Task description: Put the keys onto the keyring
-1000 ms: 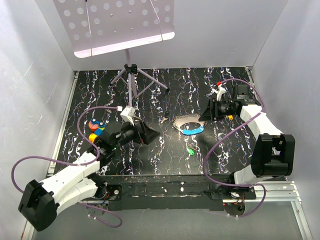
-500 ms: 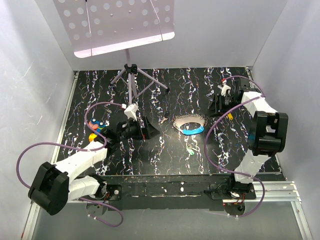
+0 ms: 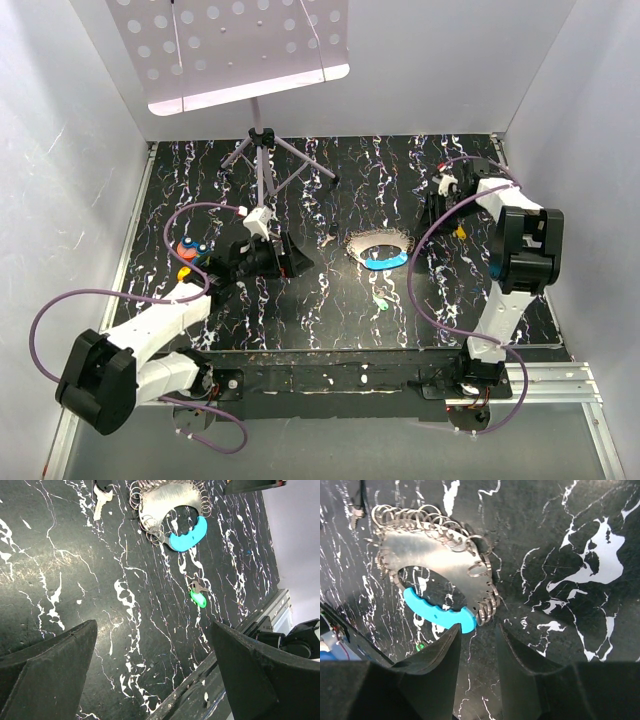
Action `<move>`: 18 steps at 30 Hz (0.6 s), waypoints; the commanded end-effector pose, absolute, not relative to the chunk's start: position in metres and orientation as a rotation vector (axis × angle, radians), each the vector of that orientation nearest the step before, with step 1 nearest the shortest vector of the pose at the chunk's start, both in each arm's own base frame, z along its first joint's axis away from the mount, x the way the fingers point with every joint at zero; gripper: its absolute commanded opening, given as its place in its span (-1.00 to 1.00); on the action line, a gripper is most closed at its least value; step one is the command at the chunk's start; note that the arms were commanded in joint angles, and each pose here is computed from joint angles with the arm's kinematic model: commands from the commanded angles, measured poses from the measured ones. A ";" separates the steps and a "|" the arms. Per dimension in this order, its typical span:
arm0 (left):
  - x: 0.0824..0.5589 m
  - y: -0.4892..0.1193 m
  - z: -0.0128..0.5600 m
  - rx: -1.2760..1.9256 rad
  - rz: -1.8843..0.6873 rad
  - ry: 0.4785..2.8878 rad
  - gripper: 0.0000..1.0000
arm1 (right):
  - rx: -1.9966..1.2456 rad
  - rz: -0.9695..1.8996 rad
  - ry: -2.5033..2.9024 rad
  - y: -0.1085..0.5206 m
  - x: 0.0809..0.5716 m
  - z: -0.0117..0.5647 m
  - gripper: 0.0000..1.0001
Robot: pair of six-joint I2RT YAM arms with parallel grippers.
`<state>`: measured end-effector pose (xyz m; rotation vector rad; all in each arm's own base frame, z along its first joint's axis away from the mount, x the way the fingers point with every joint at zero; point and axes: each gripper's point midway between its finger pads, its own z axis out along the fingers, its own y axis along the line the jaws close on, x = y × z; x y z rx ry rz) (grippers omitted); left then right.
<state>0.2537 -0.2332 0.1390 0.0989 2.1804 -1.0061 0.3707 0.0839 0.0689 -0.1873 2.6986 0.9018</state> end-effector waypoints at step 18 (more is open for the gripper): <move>0.252 -0.228 0.150 0.105 -1.029 2.116 0.93 | -0.315 1.033 2.729 0.089 0.400 0.068 -0.21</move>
